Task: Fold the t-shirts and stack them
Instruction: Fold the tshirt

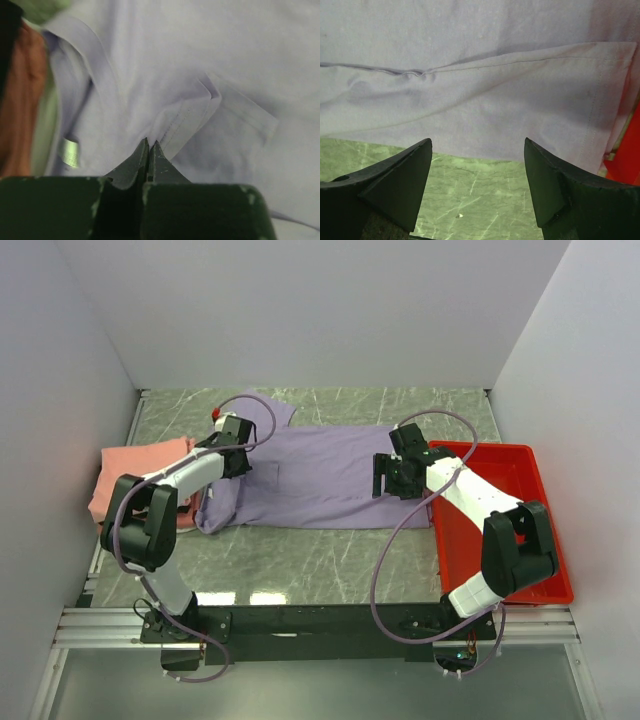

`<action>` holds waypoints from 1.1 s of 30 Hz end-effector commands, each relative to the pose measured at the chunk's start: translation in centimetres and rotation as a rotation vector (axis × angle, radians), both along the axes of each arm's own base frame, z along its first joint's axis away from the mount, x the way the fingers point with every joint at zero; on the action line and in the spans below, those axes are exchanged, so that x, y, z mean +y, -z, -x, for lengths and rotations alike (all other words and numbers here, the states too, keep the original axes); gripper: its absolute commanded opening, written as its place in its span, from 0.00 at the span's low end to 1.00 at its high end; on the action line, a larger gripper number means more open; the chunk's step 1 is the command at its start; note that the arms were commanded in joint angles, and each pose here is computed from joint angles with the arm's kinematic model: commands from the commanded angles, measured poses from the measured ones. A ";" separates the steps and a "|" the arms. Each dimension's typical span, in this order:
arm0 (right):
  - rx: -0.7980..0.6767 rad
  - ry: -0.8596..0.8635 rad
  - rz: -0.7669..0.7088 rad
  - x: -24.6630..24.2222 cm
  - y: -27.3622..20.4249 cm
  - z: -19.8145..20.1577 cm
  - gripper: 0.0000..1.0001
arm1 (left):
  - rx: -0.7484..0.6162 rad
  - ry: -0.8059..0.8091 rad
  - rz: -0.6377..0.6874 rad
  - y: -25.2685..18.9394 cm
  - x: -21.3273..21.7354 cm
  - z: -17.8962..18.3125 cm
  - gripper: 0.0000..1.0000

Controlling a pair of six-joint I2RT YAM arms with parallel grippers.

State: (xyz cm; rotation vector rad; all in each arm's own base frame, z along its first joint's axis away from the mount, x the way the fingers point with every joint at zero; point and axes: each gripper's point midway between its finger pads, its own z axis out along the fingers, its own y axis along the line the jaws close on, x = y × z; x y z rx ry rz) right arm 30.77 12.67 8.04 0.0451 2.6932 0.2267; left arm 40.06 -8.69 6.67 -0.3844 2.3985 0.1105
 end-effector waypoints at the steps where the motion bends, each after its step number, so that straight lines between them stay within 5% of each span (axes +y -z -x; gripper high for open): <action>1: -0.028 -0.021 -0.005 0.4 -0.2 -0.6 0.80 | -0.064 0.044 -0.066 -2.4 1.1 -2.4 0.01; 13: -0.025 -0.015 0.011 0.1 -0.1 -0.4 0.80 | -0.008 -0.004 -0.181 -1.4 5.9 -5.0 0.02; 16: -0.026 -0.015 0.010 0.1 -0.1 -0.4 0.80 | -0.009 -0.027 -0.161 -1.6 6.4 -5.1 0.18; 17: -0.024 -0.017 0.013 0.0 -0.1 -0.4 0.80 | -0.014 -0.029 -0.158 -1.7 6.5 -5.2 0.29; 18: -0.027 -0.015 0.013 0.0 -0.2 -0.4 0.81 | -0.020 -0.028 -0.151 -1.9 6.3 -5.3 0.52; 22: -0.034 -0.013 0.014 0.0 -0.4 -0.4 0.81 | -0.061 -0.035 -0.121 -3.9 5.9 -6.1 0.93; 24: -0.041 -0.010 0.010 -0.1 -0.5 -0.4 0.80 | -0.075 -0.038 -0.084 -4.7 5.3 -6.2 0.99; 33: -0.078 -0.027 -0.013 0.8 -1.3 0.3 0.81 | -0.170 0.032 0.170 -7.9 -1.7 -2.7 0.99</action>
